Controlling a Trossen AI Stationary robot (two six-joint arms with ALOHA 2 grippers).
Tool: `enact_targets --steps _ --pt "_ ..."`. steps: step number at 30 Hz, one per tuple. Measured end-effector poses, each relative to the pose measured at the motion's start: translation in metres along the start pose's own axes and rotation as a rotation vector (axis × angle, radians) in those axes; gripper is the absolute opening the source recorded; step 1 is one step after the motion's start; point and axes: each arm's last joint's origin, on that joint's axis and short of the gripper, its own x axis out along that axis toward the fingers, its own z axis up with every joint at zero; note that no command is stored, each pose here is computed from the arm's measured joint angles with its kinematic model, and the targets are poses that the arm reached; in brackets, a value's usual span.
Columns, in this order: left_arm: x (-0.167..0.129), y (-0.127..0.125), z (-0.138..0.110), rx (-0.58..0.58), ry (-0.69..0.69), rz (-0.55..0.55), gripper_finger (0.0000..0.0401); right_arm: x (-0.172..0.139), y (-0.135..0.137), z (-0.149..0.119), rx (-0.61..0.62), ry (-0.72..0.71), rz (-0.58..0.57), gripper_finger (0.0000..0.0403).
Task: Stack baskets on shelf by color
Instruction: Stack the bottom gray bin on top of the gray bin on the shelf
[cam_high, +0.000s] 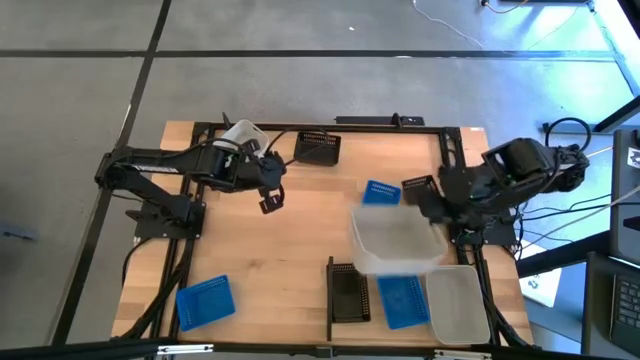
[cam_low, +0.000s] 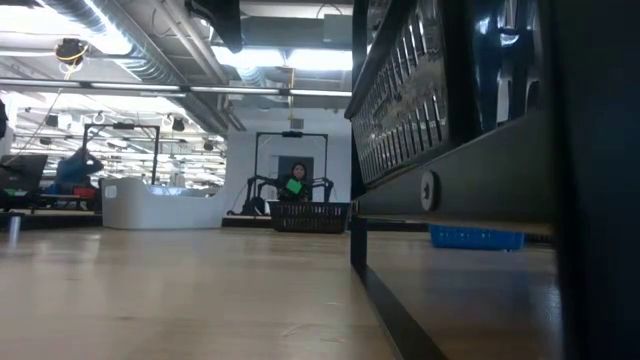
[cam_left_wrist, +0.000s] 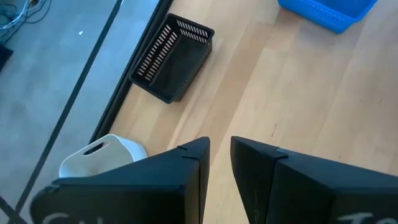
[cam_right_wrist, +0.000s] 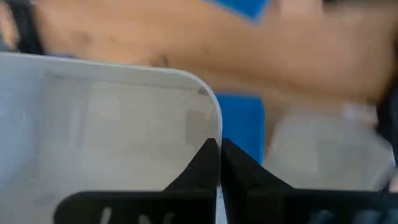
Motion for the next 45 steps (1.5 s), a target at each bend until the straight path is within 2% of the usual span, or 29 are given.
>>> enact_targets --steps 11,16,22,28,31,36,40,45 --pt "0.000 0.000 0.001 -0.006 -0.009 -0.003 0.0057 -0.003 -0.016 -0.023 0.206 0.356 -0.168 0.0000" --pt "0.000 0.000 0.001 0.021 -0.013 -0.004 0.0056 -0.003 -0.020 -0.032 0.267 0.377 -0.219 0.0000" --pt "-0.001 -0.004 0.012 0.123 -0.110 -0.046 0.0057 0.003 -0.019 -0.037 0.243 0.214 -0.158 0.0000" --pt "-0.005 -0.012 0.028 0.302 -0.280 -0.239 0.0056 0.025 -0.016 -0.034 0.269 -0.032 -0.102 0.0000" --pt "-0.008 -0.015 0.034 0.410 -0.373 -0.306 0.0056 0.050 -0.020 -0.031 0.275 -0.136 -0.157 0.0000" --pt "-0.012 -0.018 0.042 0.561 -0.506 -0.361 0.0056 0.081 -0.027 -0.021 0.307 -0.224 -0.269 0.0000" --pt "-0.016 -0.022 0.045 0.604 -0.572 -0.394 0.0056 0.090 -0.028 -0.009 0.312 -0.340 -0.245 0.0000" --pt "-0.011 -0.028 0.045 0.619 -0.561 -0.375 0.0056 0.089 -0.024 -0.001 0.275 -0.456 -0.180 0.0000"
